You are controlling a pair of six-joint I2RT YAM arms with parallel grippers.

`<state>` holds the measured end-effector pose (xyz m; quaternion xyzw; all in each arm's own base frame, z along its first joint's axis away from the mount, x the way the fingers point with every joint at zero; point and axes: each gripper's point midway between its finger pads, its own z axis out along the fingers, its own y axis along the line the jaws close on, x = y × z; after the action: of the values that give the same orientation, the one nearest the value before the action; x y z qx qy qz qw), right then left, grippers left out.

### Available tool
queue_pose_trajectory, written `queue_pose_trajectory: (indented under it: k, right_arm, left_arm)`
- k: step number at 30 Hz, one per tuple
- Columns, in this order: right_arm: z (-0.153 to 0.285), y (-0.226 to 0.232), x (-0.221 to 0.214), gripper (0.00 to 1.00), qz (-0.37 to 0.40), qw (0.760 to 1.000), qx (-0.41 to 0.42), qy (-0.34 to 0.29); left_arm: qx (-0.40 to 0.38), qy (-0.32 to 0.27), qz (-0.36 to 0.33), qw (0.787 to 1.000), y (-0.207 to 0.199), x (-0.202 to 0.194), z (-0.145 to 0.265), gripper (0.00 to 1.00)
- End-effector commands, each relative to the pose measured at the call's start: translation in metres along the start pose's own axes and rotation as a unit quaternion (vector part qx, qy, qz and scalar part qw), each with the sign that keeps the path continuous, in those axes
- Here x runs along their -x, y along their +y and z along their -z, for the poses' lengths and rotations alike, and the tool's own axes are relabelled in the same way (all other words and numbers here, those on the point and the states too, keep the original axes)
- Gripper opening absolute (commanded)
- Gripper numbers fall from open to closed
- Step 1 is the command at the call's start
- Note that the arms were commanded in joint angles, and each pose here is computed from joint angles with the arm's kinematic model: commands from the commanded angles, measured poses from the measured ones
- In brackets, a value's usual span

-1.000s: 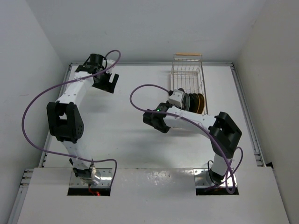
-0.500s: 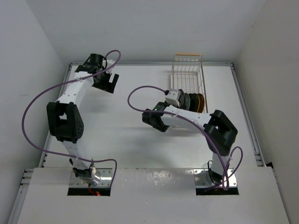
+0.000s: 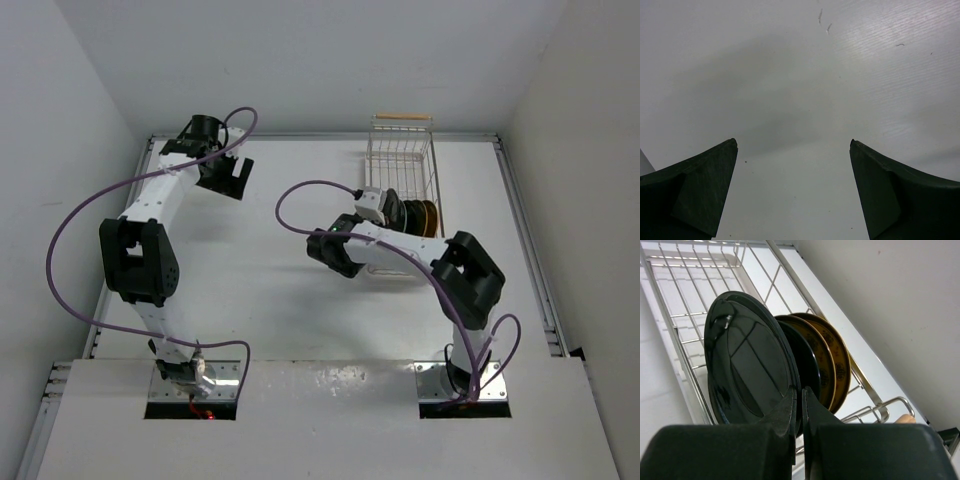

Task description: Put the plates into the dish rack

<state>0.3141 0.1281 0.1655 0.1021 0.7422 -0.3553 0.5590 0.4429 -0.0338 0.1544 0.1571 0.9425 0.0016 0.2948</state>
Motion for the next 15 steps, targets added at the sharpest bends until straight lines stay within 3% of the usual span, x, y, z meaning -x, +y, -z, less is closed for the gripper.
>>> queue_pose_trajectory:
  k: [1, 15]
  right_arm:
    - [0.0, -0.013, 0.041, 0.0, 0.122, 0.984, -0.006, -0.13]
    - [0.0, -0.01, 0.006, 0.0, 0.14, 0.986, -0.002, -0.094]
  left_arm:
    - [0.011, -0.031, 0.0, 0.999, 0.009, 0.012, 0.017, 0.99]
    - [0.01, -0.027, 0.0, 1.0, 0.008, 0.008, 0.015, 0.99]
